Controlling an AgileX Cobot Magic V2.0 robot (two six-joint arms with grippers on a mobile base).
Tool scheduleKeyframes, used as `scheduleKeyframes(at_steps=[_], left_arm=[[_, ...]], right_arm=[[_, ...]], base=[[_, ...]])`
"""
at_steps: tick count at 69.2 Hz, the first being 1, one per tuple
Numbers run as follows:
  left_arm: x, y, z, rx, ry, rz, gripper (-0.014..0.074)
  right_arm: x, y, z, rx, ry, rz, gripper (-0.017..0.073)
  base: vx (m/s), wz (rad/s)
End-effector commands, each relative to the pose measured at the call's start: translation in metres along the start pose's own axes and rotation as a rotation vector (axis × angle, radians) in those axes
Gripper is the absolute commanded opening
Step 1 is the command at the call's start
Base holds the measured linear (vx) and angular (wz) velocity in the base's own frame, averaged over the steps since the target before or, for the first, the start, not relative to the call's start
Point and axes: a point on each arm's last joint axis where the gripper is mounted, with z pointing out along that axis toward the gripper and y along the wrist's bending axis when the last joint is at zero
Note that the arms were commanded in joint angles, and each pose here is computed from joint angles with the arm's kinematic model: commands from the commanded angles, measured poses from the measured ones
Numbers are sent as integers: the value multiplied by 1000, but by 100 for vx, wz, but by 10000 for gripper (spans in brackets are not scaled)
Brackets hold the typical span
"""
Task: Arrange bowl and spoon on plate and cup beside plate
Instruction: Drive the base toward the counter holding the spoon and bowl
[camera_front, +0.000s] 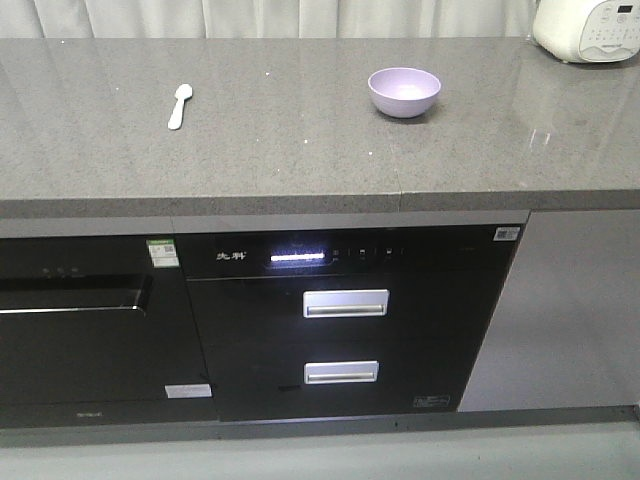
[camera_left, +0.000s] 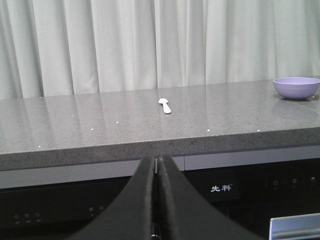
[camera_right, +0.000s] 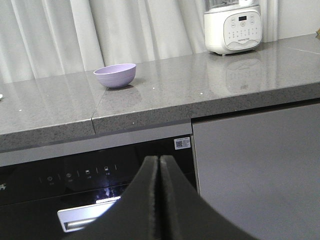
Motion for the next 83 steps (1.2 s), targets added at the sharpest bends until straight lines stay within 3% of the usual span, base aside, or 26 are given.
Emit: scheduleKeyframes(at_steps=[1, 83], left_arm=[[-10, 0, -2, 3, -93, -15, -6], [-10, 0, -2, 3, -93, -15, -6]], right_arm=[[-6, 1, -1, -10, -76, -18, -10], [-6, 1, -1, -10, -76, -18, -10]], base=[[22, -3], [18, 0]])
